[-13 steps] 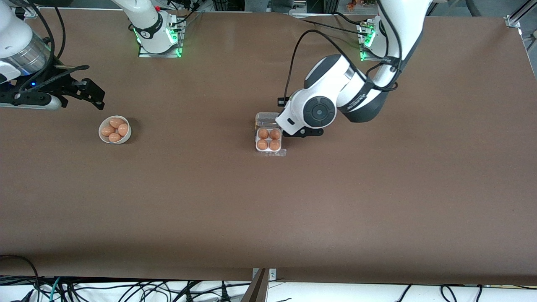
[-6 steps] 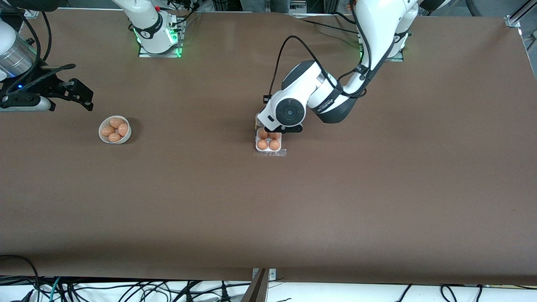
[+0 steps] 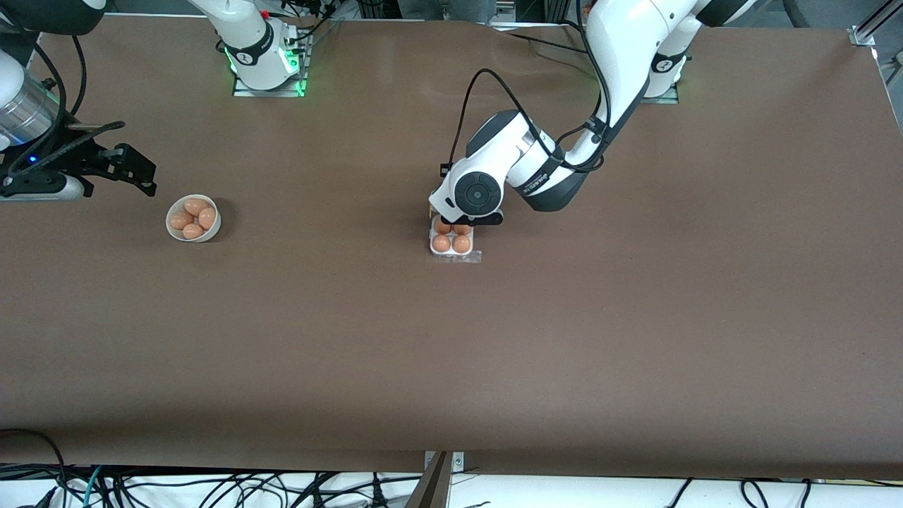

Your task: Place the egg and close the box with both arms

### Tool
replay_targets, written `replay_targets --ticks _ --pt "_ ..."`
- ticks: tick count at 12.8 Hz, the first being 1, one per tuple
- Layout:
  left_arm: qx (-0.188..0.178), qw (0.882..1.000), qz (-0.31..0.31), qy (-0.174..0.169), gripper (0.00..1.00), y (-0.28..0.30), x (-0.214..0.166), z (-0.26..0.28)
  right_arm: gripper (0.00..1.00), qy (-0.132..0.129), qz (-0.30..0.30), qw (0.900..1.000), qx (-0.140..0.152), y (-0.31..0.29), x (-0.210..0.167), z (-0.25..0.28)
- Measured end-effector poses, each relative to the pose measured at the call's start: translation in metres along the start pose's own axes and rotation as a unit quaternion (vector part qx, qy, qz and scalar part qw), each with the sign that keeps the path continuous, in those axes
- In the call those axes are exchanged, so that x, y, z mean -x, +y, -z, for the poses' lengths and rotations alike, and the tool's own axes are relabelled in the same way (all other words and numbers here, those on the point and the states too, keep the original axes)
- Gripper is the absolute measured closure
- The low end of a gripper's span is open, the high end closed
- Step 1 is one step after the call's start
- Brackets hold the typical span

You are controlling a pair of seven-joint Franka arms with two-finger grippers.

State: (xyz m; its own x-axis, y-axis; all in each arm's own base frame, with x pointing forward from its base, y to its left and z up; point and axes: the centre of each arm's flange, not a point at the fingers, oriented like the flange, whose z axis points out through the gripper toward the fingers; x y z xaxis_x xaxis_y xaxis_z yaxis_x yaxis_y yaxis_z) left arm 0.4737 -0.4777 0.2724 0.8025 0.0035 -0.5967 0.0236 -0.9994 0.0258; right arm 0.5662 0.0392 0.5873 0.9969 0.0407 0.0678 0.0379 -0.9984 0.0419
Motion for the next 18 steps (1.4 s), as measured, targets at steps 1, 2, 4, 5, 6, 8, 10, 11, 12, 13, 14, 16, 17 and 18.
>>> replay_targets --ticks 1,2,4,5,6,8,10,11,12,13,14,16,17,18 --pt "-0.001 1.000 0.001 -0.002 0.99 0.000 -0.002 -0.003 0.00 0.000 -0.001 1.000 0.000 0.001 -0.001 0.000" --pt "-0.002 1.000 0.003 -0.002 0.99 -0.001 -0.004 -0.005 0.00 0.000 0.000 1.000 0.000 0.001 -0.002 -0.001" --pt "-0.003 1.000 0.006 -0.001 0.99 -0.003 -0.007 -0.005 0.00 -0.003 0.003 1.000 -0.001 0.001 -0.003 -0.004" --pt "-0.005 1.000 0.007 0.001 0.99 -0.004 -0.008 -0.005 0.00 -0.004 0.003 1.000 -0.001 0.001 -0.004 -0.006" --pt "-0.005 1.000 0.012 0.004 0.99 -0.003 -0.008 -0.005 0.00 -0.005 0.004 1.000 -0.001 0.000 -0.005 -0.007" --pt "0.004 1.000 0.019 0.016 0.99 0.000 -0.010 -0.004 0.00 -0.004 0.004 1.000 -0.001 0.000 -0.006 -0.008" --pt "0.012 0.999 0.024 0.024 0.99 0.003 -0.012 -0.003 0.00 -0.003 0.004 1.000 -0.001 0.000 -0.006 -0.007" --pt "0.014 0.999 0.026 0.026 0.99 0.003 -0.012 -0.003 0.00 -0.003 0.004 1.000 -0.001 0.000 -0.006 -0.007" --pt "0.017 0.999 0.028 0.029 0.99 0.004 -0.014 -0.003 0.00 -0.003 0.004 1.000 -0.001 0.000 -0.006 -0.007" --pt "0.021 0.999 0.031 0.034 0.99 0.004 -0.015 -0.002 0.00 -0.003 0.004 1.000 -0.001 0.000 -0.006 -0.007" --pt "0.027 0.998 0.035 0.041 0.99 0.004 -0.018 0.000 0.00 -0.003 0.003 1.000 -0.001 0.001 -0.006 -0.008" --pt "0.040 0.997 0.044 0.058 0.99 0.001 -0.026 0.007 0.00 -0.004 0.003 1.000 -0.002 0.001 -0.007 -0.009" --pt "0.045 0.996 0.051 0.066 0.99 -0.004 -0.032 0.011 0.00 -0.005 0.003 1.000 -0.002 0.001 -0.007 -0.010" --pt "0.051 0.994 0.058 0.077 0.99 -0.010 -0.040 0.017 0.00 -0.005 0.003 1.000 -0.002 0.001 -0.007 -0.011"
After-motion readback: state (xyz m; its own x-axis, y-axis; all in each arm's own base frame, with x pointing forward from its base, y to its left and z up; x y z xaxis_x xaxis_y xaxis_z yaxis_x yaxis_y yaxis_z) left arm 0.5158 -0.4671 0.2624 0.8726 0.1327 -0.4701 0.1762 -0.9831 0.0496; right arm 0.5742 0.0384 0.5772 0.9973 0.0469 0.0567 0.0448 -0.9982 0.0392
